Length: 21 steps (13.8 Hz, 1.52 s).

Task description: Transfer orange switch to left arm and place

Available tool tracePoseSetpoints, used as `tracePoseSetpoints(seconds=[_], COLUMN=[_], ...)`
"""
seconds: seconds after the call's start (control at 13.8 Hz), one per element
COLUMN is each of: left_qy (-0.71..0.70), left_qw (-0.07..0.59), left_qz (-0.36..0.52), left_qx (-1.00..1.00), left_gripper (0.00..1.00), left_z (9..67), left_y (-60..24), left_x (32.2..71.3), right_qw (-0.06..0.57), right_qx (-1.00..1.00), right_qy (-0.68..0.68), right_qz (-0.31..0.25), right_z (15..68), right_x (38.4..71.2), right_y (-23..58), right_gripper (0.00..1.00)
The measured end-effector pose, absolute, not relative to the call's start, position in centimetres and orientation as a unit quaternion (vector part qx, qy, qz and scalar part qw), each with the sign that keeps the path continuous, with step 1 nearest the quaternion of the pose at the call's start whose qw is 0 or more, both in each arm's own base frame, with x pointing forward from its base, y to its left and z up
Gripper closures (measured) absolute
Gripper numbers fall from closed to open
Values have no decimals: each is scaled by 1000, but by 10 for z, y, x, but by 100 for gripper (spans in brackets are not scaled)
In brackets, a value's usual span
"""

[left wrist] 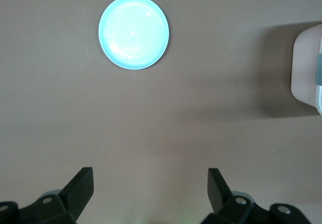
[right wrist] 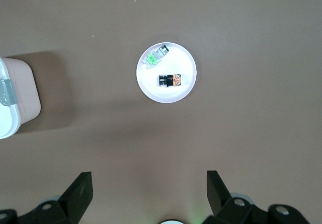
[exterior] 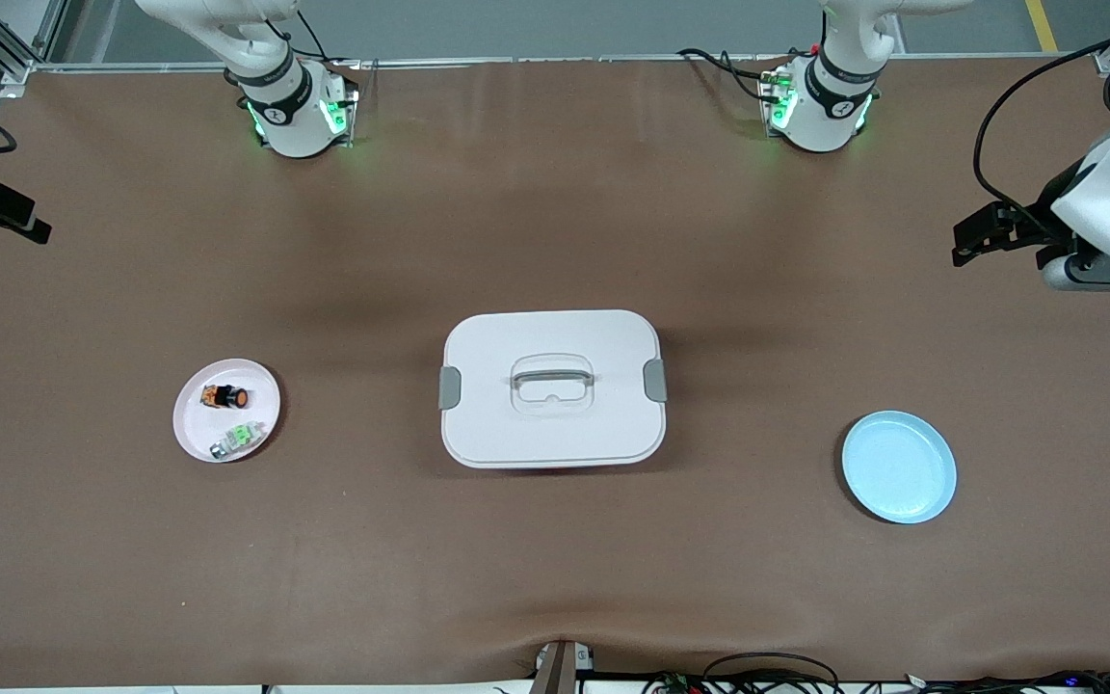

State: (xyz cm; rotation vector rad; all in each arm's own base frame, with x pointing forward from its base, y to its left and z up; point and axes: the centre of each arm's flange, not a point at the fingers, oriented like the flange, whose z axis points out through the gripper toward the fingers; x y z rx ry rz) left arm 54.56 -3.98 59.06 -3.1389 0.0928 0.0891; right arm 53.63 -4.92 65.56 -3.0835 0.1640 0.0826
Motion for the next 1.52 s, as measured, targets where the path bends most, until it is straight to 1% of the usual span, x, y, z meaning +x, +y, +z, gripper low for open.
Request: tracePoseSetpoints(seconds=[1.52], left_qy=[29], left_qw=[0], left_qz=[25], left_qx=[-999], left_gripper=[0], left_z=[594], left_y=[-40], left_x=[546], right_qw=[27], right_qx=[-997], right_qy=[64], right_qz=[32], right_z=[653], right_x=[535], right_y=[-61], right_gripper=[0])
